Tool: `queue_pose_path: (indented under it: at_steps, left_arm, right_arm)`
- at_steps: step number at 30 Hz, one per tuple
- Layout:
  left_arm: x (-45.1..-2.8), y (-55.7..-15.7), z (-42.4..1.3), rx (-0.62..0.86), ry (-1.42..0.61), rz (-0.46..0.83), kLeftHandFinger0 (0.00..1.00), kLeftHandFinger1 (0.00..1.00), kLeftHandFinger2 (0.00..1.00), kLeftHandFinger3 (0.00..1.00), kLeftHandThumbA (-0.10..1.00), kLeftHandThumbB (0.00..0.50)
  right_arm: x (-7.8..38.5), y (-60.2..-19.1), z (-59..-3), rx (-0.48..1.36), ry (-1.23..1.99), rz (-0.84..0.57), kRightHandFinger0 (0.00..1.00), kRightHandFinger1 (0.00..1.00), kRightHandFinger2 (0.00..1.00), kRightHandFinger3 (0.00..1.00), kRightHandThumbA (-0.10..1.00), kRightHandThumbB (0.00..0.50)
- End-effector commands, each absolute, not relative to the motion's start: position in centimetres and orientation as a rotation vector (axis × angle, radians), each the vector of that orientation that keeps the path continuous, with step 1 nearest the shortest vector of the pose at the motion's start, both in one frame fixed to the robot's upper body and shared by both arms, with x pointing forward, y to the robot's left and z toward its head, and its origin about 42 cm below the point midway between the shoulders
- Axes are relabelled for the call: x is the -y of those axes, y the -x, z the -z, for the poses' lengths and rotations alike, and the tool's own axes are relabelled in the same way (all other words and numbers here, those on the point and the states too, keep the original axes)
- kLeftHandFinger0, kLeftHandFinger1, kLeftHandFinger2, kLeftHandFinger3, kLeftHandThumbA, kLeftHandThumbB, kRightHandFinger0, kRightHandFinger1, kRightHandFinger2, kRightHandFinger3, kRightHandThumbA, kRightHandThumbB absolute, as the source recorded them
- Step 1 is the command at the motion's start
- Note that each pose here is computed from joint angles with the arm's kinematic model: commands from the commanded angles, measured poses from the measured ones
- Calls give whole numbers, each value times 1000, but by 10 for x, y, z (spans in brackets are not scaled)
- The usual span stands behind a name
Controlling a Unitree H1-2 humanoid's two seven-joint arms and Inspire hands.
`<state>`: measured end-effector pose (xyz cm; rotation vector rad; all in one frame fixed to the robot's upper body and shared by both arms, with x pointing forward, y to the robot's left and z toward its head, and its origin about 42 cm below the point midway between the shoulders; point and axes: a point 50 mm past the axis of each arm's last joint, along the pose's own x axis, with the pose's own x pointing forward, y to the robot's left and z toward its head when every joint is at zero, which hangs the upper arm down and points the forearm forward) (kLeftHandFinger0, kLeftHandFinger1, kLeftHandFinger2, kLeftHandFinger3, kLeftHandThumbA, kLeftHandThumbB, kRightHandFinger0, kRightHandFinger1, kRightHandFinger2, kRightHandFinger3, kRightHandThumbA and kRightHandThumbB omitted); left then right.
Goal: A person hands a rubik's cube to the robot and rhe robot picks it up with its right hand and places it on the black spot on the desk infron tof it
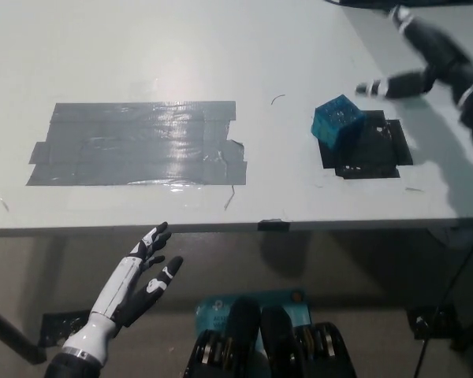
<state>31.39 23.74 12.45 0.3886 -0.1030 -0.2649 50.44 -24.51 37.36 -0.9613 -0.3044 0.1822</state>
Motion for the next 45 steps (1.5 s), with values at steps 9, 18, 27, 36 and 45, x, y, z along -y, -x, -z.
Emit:
queue_pose_path:
  at_steps: [9, 18, 27, 36, 45]
  left_arm:
    - [-240, -324, -140, 156, -411, 274, 962, 1000, 1000, 1000, 854, 112]
    - [-243, -296, -114, 96, -390, 250, 969, 1000, 1000, 1000, 826, 94]
    - [-243, -274, -98, 60, -365, 240, 960, 1000, 1000, 1000, 770, 63]
    - [-241, -279, -101, 74, -362, 239, 958, 1000, 1000, 1000, 769, 70]
    - [-245, -280, -103, 74, -358, 234, 976, 1000, 1000, 1000, 772, 67]
  right_arm:
    - [255, -310, -394, 751, 689, -145, 1000, 1000, 1000, 1000, 1000, 425]
    - [233, -245, -241, 538, 324, -120, 1000, 1000, 1000, 1000, 824, 250]
    - [204, -259, -133, 272, 358, -112, 1000, 1000, 1000, 1000, 729, 204]
    - [211, -268, -112, 205, 410, -148, 1000, 1000, 1000, 1000, 711, 223]
    - [207, -273, -113, 232, 435, -167, 1000, 1000, 1000, 1000, 679, 205]
